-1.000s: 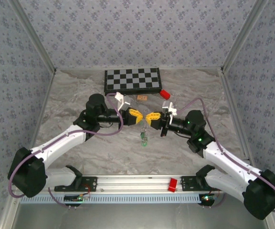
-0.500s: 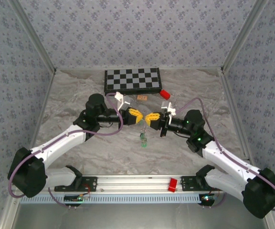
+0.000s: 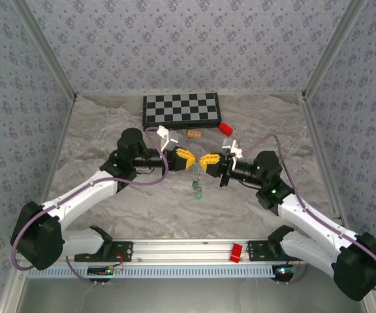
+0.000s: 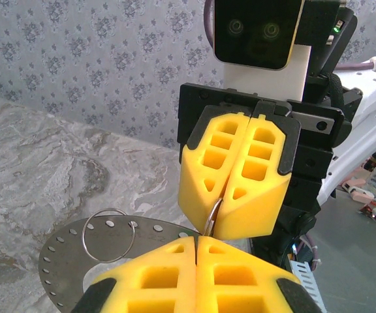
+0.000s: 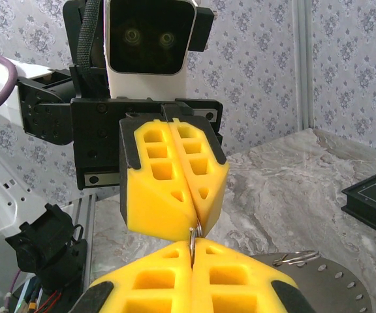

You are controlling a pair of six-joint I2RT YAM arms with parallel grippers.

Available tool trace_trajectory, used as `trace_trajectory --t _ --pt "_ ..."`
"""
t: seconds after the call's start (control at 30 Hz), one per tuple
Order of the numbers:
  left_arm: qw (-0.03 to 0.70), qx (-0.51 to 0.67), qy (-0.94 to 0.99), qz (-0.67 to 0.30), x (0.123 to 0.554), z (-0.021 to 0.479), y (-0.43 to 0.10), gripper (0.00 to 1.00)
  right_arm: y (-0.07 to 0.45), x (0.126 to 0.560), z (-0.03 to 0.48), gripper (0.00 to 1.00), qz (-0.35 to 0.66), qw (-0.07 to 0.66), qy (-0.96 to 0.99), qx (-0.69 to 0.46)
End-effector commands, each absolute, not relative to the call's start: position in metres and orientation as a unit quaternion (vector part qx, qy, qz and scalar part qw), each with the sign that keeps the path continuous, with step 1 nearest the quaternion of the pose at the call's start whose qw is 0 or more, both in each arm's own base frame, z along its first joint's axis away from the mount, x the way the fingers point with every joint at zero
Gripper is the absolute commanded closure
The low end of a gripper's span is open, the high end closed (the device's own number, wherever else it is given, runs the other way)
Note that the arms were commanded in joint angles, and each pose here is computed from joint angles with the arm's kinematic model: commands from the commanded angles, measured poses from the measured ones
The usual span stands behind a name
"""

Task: Put the keys on the keyring

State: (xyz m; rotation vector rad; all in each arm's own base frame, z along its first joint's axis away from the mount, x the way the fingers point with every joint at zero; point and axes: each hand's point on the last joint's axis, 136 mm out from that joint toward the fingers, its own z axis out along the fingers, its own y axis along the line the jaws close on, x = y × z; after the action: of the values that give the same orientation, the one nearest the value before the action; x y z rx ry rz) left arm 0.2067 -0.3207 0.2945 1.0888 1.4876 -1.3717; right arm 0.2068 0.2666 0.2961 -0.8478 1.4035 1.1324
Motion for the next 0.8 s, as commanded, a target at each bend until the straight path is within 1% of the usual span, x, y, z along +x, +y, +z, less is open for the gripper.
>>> trace_trajectory --t 0.0,0.77 --pt "0.43 0.448 0.56 -0.548 0.2 0.3171 -0.32 1.0 0.2638 0.209 0.3077 1.0 0.473 0.564 0.577 -0.354" --pt "0.43 0.45 0.552 -0.555 0.1961 0.3213 -0.3193 1.0 0.2693 0.2111 0.303 1.0 0.478 0.551 0.582 -0.358"
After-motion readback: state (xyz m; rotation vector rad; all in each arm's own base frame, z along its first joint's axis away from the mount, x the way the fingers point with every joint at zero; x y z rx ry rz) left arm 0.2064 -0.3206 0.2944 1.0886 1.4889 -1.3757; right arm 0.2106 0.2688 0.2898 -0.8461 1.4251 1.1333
